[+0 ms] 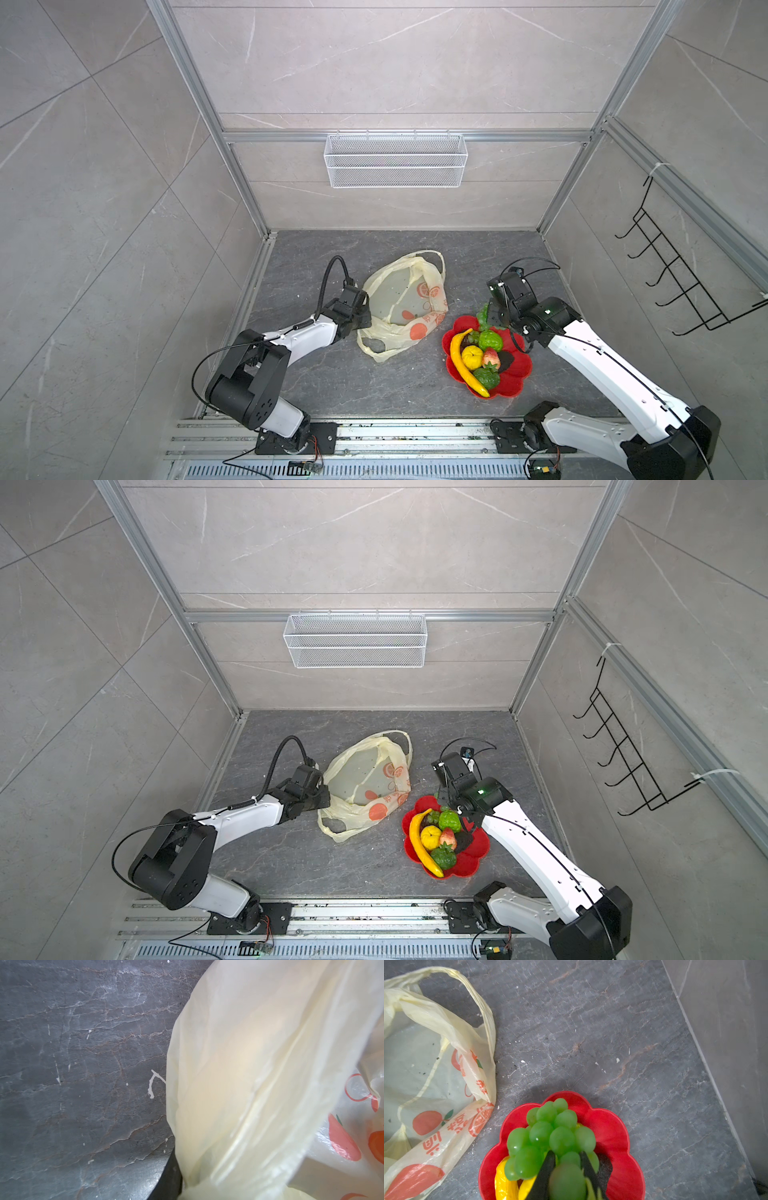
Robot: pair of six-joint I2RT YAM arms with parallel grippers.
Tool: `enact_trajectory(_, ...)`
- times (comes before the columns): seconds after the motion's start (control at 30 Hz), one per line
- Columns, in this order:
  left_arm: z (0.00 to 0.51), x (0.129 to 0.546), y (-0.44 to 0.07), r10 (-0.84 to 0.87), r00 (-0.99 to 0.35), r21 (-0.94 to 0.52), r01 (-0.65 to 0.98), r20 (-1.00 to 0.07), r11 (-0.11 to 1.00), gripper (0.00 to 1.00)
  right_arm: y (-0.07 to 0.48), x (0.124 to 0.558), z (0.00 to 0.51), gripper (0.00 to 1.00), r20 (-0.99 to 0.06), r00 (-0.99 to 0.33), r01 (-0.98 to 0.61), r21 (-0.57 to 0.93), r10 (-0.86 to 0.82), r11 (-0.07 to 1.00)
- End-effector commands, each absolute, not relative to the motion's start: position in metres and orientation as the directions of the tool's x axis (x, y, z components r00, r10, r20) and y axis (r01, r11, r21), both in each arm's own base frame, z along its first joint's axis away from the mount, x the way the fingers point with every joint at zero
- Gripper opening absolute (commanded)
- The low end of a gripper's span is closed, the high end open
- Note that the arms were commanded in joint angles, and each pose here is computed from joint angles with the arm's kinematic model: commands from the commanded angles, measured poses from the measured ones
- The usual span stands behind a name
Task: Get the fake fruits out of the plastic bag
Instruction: 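Lift the green grapes out of the bag over the red plate, then lower the green grapes onto the red plate and open the right gripper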
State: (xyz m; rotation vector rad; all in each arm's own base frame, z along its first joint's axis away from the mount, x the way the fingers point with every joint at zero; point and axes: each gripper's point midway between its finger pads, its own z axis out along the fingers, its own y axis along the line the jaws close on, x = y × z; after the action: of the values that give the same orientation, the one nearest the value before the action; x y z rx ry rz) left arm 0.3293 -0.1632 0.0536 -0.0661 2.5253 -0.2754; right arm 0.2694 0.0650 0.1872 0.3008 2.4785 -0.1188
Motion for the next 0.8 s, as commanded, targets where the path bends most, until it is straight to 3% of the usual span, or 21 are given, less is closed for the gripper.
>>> enact_trajectory(0.0,0.061,0.336,-0.169,-0.091,-0.817,-0.21,0.037,-0.569,0.977,0.19,0.057,0.266,0.185,0.2,-0.607,-0.758,0.298,0.004,0.239,0.955)
enact_trajectory(0.77,0.058,0.336,-0.171,-0.092,-0.821,-0.215,0.038,-0.563,0.976,0.19,0.017,0.227,0.132,0.21,-0.481,-0.756,0.507,-0.002,0.444,0.862)
